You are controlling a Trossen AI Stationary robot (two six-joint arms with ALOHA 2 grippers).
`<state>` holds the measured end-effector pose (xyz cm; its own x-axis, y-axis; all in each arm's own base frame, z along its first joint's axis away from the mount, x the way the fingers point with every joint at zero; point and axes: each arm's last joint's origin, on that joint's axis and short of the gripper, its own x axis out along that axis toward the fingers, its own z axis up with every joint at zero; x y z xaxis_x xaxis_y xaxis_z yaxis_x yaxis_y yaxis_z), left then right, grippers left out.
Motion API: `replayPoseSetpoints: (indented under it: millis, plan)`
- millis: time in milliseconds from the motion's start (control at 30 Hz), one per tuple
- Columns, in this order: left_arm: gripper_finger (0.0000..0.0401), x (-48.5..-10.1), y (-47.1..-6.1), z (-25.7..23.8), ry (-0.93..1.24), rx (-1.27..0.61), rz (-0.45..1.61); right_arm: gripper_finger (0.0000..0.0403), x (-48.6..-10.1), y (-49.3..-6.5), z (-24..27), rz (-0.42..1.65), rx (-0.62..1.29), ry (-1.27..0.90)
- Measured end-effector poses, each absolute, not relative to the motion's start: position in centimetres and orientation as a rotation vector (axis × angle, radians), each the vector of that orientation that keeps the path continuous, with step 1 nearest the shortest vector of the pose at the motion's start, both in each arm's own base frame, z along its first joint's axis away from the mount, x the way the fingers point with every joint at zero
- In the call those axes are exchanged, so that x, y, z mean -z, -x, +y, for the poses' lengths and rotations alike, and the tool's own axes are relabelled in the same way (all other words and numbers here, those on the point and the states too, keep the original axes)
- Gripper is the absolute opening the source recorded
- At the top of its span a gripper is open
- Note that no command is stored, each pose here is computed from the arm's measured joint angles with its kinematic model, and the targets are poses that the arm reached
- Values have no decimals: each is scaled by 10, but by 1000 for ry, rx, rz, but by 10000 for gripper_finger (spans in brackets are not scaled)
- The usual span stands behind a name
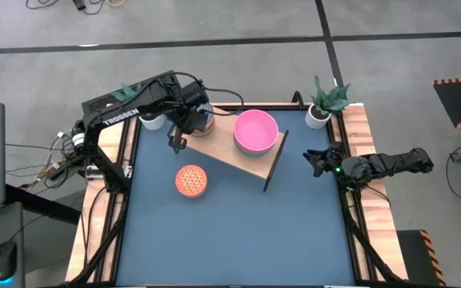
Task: Place and stack bowls onto a shelf
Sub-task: Stack the printed blue bowl onto the yellow bowl on the shelf
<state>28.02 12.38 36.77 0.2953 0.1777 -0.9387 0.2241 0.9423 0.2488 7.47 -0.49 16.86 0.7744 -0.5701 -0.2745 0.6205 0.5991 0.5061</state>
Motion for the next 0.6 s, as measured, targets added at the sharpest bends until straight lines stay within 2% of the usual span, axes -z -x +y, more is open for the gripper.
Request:
replayPoseSetpoints:
  millis: [600]
  plan:
    - [0, -368, -280, 123, -362, 73, 1264, 191, -169, -75, -5, 89, 691, -617]
